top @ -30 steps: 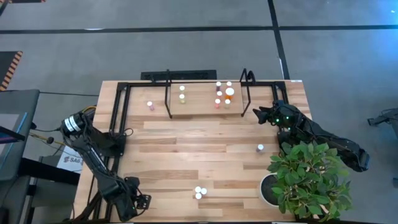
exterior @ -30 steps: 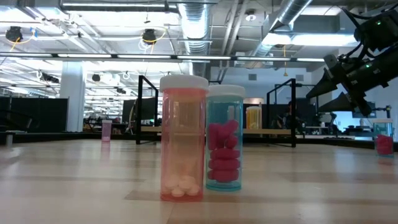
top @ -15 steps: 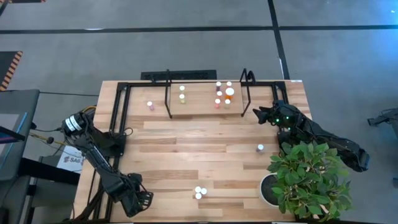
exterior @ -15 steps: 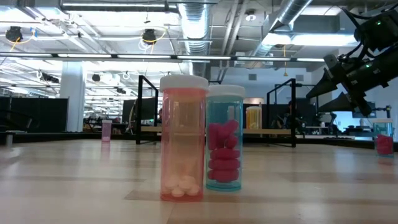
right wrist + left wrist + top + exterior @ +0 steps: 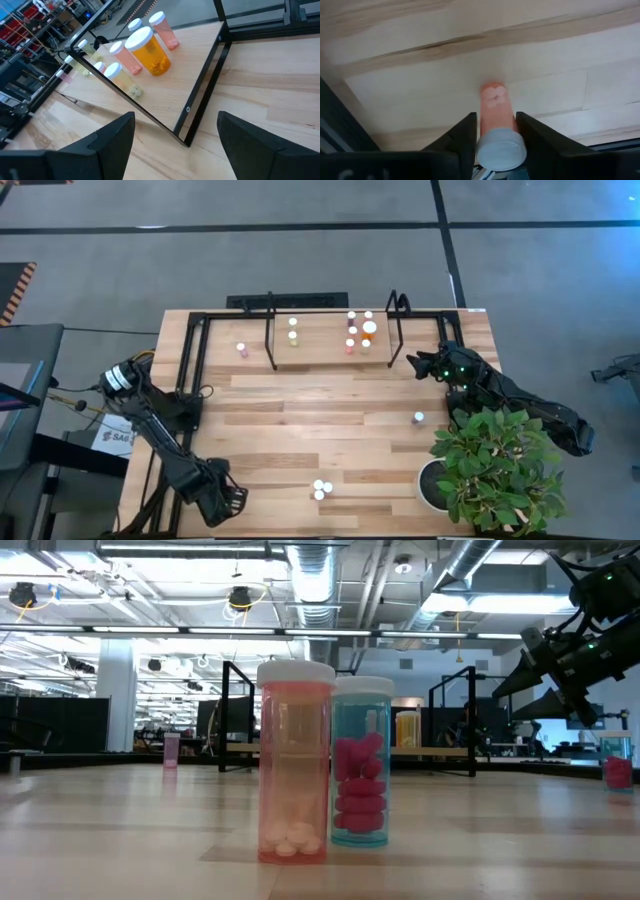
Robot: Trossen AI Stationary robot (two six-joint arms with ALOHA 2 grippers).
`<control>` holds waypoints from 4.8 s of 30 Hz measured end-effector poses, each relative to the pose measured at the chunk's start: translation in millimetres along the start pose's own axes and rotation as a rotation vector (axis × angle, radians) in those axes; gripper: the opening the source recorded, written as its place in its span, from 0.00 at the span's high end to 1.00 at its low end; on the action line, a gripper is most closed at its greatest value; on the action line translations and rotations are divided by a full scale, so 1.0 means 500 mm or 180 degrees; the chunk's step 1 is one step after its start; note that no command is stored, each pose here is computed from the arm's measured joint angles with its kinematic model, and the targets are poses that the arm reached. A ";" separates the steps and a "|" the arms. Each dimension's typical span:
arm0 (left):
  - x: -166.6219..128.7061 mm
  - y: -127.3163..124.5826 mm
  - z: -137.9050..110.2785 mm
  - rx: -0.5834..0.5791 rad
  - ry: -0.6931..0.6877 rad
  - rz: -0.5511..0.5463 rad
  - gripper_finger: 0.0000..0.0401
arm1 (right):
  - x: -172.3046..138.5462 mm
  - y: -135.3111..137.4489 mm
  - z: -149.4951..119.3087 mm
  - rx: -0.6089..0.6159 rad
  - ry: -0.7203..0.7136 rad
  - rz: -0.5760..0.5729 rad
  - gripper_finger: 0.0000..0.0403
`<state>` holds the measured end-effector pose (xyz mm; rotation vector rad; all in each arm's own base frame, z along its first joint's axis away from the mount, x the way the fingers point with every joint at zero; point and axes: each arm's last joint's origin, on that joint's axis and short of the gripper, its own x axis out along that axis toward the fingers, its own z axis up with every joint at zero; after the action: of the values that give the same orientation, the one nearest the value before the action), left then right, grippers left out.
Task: Pick and place medicine bottles onto shelf by color
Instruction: Put the pink pill bottle on the shelf
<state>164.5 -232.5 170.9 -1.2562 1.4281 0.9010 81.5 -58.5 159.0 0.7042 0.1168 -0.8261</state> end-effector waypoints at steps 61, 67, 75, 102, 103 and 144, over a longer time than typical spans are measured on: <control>-0.240 -0.401 0.507 0.1339 -0.0534 -0.0002 0.74 | 0.000 0.000 0.000 0.0001 -0.0006 0.0003 0.24; -0.231 -0.411 0.563 0.1963 -0.0399 0.0093 0.74 | 0.000 0.000 0.000 0.0001 -0.0006 0.0005 0.24; -0.220 -0.402 0.617 0.2301 -0.0472 0.0238 0.74 | 0.000 0.000 0.000 0.0001 -0.0006 0.0004 0.24; -0.167 -0.377 0.660 0.2441 -0.0546 0.0408 0.74 | 0.000 0.000 0.000 0.0001 -0.0005 0.0003 0.24; -0.165 -0.375 0.660 0.2440 -0.0526 0.0424 0.74 | 0.000 0.000 0.000 0.0001 -0.0006 0.0004 0.24; -0.194 -0.383 0.657 0.1964 -0.0900 0.0428 0.28 | 0.000 0.000 0.000 0.0001 -0.0006 0.0004 0.24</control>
<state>414.6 68.3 202.9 -0.5556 1.4195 0.6197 81.4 -58.5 159.3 0.7038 0.1145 -0.8256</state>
